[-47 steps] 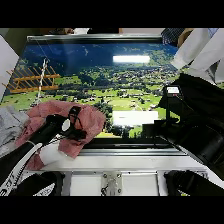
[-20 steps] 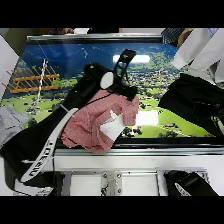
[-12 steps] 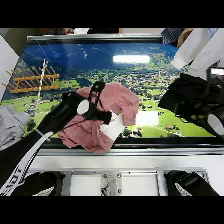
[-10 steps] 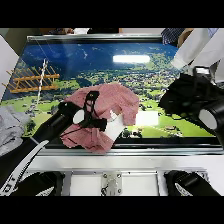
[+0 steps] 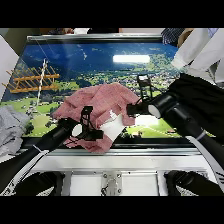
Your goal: Fold the clothes and pants, and hang the long-sleeved shirts on hangers.
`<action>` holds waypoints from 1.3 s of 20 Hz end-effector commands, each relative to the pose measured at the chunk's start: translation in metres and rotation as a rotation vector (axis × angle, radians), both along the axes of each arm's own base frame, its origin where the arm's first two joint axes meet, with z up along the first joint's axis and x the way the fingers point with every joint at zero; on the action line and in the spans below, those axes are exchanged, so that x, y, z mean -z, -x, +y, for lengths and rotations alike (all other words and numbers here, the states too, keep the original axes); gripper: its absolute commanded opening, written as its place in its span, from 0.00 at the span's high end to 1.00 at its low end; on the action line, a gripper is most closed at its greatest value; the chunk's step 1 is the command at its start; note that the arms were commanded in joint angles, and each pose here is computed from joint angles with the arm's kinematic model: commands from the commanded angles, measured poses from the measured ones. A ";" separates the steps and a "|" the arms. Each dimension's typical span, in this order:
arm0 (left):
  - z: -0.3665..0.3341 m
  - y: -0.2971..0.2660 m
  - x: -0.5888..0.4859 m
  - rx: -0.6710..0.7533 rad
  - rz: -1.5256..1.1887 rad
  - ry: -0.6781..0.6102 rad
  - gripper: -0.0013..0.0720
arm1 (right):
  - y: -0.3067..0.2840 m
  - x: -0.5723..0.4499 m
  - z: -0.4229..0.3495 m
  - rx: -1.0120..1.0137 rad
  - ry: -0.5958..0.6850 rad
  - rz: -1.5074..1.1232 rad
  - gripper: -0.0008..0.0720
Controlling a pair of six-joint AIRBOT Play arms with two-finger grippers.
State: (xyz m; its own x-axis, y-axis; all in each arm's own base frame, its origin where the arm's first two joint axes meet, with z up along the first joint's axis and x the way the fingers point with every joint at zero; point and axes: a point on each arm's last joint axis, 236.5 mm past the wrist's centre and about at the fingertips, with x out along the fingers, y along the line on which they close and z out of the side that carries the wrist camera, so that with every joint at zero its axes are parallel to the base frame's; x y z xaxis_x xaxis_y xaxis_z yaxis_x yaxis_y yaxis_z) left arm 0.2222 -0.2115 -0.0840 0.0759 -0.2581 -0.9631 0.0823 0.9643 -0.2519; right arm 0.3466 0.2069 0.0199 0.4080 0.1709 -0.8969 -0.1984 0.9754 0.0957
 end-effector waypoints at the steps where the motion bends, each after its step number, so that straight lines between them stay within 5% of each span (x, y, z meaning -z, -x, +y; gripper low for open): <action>1: -0.001 -0.002 -0.006 -0.012 -0.023 0.021 0.96 | -0.020 0.037 0.043 -0.060 -0.014 -0.006 0.09; 15: -0.008 0.006 -0.039 -0.020 -0.051 0.100 0.96 | -0.043 0.097 -0.005 0.354 0.155 0.075 0.10; 16: -0.007 0.007 -0.038 -0.015 -0.047 0.093 0.96 | -0.040 0.099 -0.010 0.361 0.174 0.088 0.14; 18: -0.005 0.010 -0.038 0.004 -0.040 0.085 0.96 | -0.035 0.099 -0.016 0.332 0.213 0.104 0.71; 19: -0.004 0.011 -0.037 0.017 -0.038 0.080 0.96 | -0.033 0.097 -0.016 0.295 0.232 0.108 0.86; 22: -0.005 0.003 -0.072 0.059 -0.115 0.110 0.96 | -0.036 0.060 -0.018 0.119 0.274 0.056 0.97; 26: -0.009 -0.071 -0.308 0.033 -0.647 0.359 0.96 | -0.051 -0.148 -0.017 -0.019 0.154 -0.283 0.97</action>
State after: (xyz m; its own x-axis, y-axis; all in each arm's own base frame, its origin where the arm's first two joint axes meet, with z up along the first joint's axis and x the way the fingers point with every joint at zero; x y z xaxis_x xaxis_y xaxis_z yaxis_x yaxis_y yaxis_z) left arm 0.2697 -0.2281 0.0946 0.3864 -0.4833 -0.7856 0.2299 0.8753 -0.4254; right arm 0.4021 0.1987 0.0560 0.5081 -0.0293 -0.8608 -0.1294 0.9855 -0.1100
